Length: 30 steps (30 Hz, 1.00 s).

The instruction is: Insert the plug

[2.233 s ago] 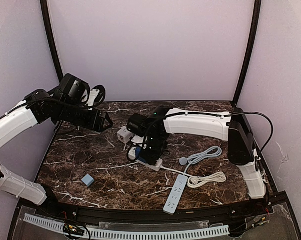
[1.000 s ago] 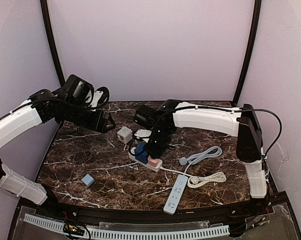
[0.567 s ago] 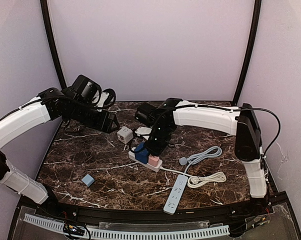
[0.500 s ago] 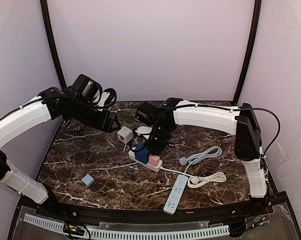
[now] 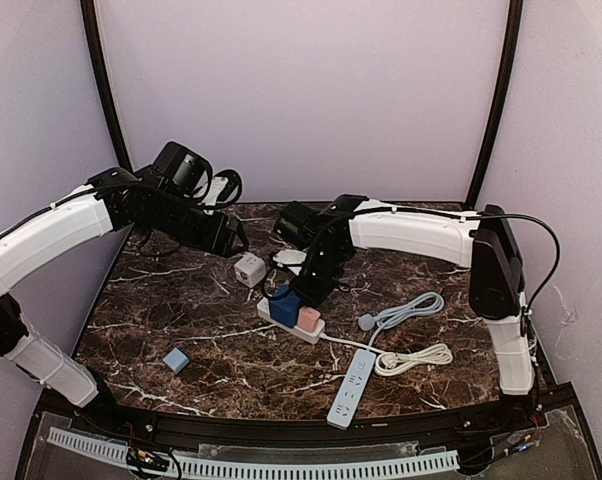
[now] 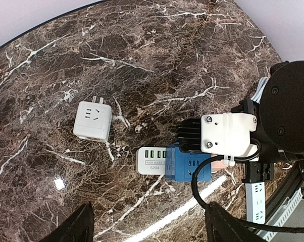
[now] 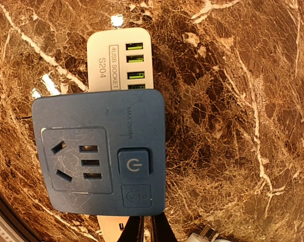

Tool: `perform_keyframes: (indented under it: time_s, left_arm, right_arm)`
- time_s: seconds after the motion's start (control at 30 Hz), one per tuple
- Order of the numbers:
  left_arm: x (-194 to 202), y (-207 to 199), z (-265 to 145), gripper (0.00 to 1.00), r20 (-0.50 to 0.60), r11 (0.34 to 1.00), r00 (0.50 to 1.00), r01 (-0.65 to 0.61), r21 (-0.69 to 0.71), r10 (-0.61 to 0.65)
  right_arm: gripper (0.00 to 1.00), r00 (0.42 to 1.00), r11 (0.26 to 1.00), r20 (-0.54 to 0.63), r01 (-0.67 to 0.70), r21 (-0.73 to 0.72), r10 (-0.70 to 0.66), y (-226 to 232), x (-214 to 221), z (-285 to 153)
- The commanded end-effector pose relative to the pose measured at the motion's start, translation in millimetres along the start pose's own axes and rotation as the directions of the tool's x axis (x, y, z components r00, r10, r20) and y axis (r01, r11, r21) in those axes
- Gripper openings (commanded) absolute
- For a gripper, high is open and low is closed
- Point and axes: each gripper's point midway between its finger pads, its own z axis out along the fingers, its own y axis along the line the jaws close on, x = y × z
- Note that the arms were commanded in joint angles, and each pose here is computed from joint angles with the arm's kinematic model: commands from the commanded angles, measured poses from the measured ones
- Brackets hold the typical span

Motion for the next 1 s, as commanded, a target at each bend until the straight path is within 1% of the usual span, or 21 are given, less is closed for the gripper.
perform_keyframes:
  time_s: [0.0,0.17,0.37,0.7,0.9,0.97]
  left_arm:
    - [-12,1,-5,0.75,0.035,1.000,0.999,-0.010,0.005,0.010]
    - [-13,0,-4,0.75,0.036,1.000,0.999,-0.007,0.007,0.007]
    - [-13,-1,-5,0.75,0.037,1.000,0.999,-0.005,0.013,0.005]
    - [-12,-2,-10,0.75,0.043,1.000,0.999,-0.006,0.023,0.005]
    - [-9,-2,-14,0.75,0.046,1.000,0.999,-0.008,0.025,0.006]
    - [-8,-2,-15,0.75,0.046,1.000,0.999,-0.009,0.026,0.008]
  right_arm:
    - [0.06,0.995,1.000,-0.101,-0.002,-0.026,-0.001,6,25,28]
    - [0.06,0.996,0.999,-0.091,-0.012,-0.036,0.009,11,25,24]
    - [0.07,0.999,0.999,-0.043,-0.034,-0.021,0.033,9,11,7]
    - [0.17,0.996,0.996,0.038,-0.084,-0.030,0.085,8,-14,-27]
    - [0.20,0.995,0.994,0.017,-0.093,-0.057,0.094,10,-1,-29]
    - [0.19,0.995,0.994,0.004,-0.097,-0.058,0.098,9,7,-27]
